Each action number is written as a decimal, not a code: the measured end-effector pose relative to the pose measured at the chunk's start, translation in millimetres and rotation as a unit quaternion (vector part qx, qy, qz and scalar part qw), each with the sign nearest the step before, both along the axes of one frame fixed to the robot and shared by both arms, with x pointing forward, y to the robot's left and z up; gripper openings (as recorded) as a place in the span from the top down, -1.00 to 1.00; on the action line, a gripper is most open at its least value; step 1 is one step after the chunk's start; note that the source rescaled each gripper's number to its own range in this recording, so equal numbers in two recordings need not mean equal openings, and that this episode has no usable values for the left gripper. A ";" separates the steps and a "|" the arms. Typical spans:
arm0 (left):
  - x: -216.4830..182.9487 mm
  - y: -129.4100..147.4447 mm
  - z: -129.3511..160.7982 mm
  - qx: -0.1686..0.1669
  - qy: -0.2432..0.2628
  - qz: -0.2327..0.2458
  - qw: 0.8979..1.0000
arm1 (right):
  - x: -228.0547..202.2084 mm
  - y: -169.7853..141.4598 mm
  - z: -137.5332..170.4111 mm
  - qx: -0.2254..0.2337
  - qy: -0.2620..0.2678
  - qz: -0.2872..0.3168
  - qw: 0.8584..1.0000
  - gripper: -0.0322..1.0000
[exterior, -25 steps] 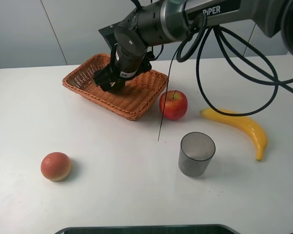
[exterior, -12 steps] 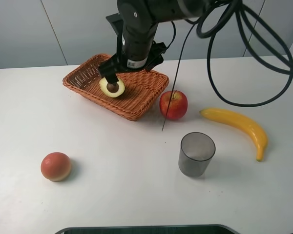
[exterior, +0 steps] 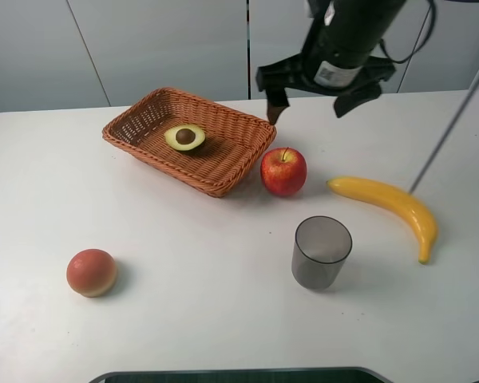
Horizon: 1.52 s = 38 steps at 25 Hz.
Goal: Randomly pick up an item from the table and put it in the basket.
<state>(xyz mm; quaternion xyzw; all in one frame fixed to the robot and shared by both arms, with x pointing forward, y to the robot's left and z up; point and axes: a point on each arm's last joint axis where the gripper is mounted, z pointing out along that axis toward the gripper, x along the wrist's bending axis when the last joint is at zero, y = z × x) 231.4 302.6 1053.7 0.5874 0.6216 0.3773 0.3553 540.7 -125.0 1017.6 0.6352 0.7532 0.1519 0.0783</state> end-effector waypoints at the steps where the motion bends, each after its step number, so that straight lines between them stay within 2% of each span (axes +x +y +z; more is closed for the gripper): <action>1: 0.0 0.0 0.0 0.000 0.000 0.000 1.000 | -5.0 -14.7 4.3 0.001 -0.001 -0.015 1.000 -0.95; 7: 0.0 0.0 0.0 0.000 0.000 0.000 1.000 | -54.1 -91.3 22.4 0.011 -0.018 -0.099 0.995 -0.95; 10: 0.0 0.0 0.0 0.000 0.000 0.000 1.000 | -86.3 -115.3 38.1 0.018 -0.053 -0.111 0.992 -0.95; 17: 0.0 0.0 0.0 0.000 0.000 0.000 1.000 | -154.2 -136.4 73.9 0.035 -0.127 -0.084 0.988 -0.95; 22: 0.0 0.0 0.0 0.000 0.000 0.000 1.000 | -192.7 -147.8 88.3 0.040 -0.176 -0.073 0.981 -0.95; 30: 0.0 0.0 0.0 0.000 0.000 0.000 1.000 | -235.7 -166.0 72.9 0.002 -0.193 -0.069 0.979 -0.95; 38: 0.0 0.0 0.0 0.000 0.000 0.000 1.000 | -265.5 -176.8 37.9 -0.001 -0.236 -0.070 0.969 -0.95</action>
